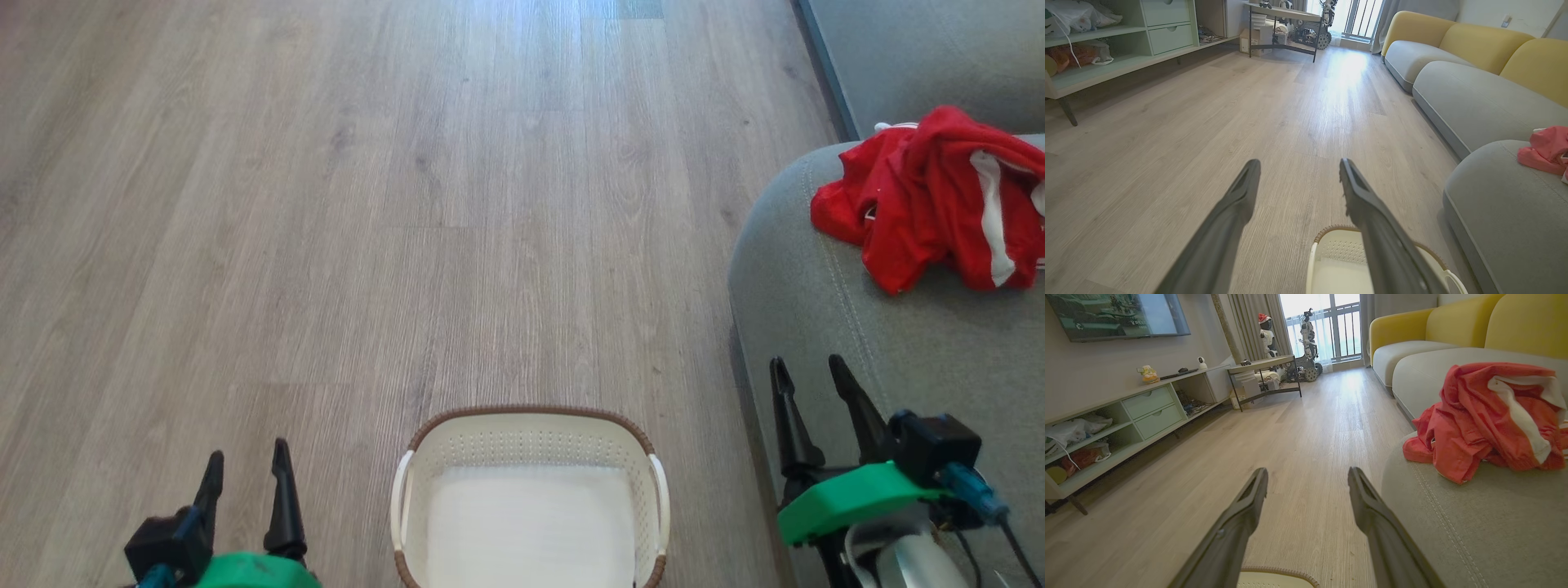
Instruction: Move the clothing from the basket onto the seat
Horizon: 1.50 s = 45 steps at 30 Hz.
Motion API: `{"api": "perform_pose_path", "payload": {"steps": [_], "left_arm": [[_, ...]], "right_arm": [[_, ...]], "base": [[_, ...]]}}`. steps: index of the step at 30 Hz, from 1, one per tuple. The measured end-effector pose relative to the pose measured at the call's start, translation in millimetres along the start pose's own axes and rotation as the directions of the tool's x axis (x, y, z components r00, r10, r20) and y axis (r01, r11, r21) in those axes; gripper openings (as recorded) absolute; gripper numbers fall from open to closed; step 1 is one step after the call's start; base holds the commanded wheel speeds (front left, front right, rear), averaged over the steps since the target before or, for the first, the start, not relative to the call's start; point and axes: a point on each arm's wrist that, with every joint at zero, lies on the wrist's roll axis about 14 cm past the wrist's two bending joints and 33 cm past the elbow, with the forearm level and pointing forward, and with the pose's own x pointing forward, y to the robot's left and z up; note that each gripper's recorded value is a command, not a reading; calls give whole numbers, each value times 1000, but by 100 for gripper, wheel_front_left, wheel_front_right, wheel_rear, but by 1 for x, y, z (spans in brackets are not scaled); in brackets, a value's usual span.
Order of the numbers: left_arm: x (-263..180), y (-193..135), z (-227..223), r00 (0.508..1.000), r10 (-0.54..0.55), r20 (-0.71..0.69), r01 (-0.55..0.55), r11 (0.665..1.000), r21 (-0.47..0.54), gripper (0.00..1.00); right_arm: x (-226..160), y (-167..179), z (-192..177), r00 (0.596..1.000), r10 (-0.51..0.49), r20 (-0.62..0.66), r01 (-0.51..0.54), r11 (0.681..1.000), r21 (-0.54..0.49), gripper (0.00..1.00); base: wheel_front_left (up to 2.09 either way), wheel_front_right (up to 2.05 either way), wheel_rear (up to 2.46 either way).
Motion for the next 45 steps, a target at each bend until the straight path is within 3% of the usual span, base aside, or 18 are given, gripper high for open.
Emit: {"api": "perform_pose_path", "payload": {"steps": [29,30,37,45], "left_arm": [[1,3,-2,1000,7,-3,-7,1000,2,100],[1,3,-4,1000,7,-7,-7,1000,3,0],[-16,11,-45,989,43,-141,-44,999,3,0],[-15,11,-50,983,44,-178,-59,995,-78,0]], "right_arm": [[-5,-5,-16,999,-16,-49,17,1000,2,100],[-6,-5,-17,998,-17,-54,17,1000,3,0],[-35,-15,-64,976,-58,-211,64,998,19,0],[-36,-21,-66,971,-85,-222,108,990,94,0]], "base": [[0,0,0],[0,0,0],[0,0,0],[0,0,0]]}}
